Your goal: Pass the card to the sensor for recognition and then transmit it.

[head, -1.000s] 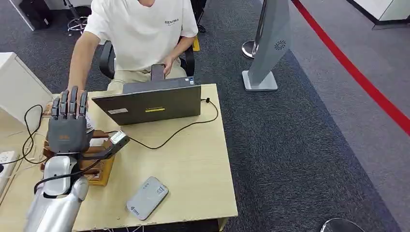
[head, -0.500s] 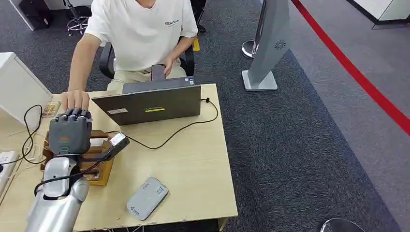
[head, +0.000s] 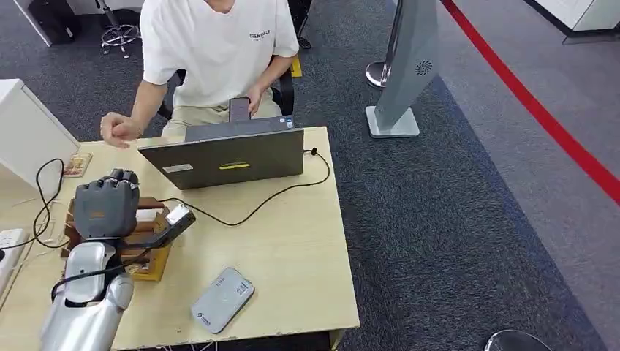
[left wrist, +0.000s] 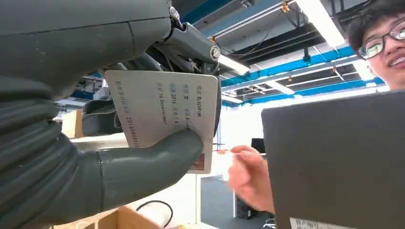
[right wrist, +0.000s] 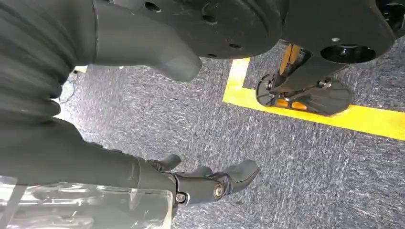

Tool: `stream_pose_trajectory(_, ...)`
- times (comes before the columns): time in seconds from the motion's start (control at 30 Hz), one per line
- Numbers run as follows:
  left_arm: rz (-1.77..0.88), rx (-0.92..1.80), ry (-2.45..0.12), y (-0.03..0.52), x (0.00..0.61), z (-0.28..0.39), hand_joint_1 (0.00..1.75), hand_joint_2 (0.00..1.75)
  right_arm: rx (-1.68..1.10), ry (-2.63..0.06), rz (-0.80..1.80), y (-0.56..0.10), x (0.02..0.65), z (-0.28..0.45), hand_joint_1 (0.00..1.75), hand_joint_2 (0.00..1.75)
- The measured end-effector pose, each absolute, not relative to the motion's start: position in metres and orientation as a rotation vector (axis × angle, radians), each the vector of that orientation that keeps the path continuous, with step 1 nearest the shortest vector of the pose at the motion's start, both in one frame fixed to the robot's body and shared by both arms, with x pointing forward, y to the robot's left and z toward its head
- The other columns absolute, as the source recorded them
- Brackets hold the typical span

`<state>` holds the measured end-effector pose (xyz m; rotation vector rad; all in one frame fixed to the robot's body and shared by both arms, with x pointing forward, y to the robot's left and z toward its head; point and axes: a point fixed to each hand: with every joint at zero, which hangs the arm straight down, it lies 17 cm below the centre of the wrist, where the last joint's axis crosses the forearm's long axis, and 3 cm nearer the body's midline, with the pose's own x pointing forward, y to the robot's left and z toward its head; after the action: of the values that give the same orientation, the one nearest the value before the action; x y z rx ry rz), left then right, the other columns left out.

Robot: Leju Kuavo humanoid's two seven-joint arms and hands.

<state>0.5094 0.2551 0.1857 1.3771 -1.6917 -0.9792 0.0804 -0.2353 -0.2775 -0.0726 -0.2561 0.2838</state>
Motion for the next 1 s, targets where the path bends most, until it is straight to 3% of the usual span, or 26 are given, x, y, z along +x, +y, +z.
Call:
stream_pose_trajectory(0.6, -1.071, 1.231, -1.931, 0.184, 0.342, 0.151, 1.75, 1.75, -0.081, -0.274, 0.221, -0.211, 0.081, -0.275, 0.0, 1.75)
stream_pose_trajectory(1.0, -1.118, 1.128, -2.033, 0.131, 0.313, 0.153, 1.75, 1.75, -0.083, -0.26, 0.153, -0.213, 0.076, -0.275, 0.0, 1.75)
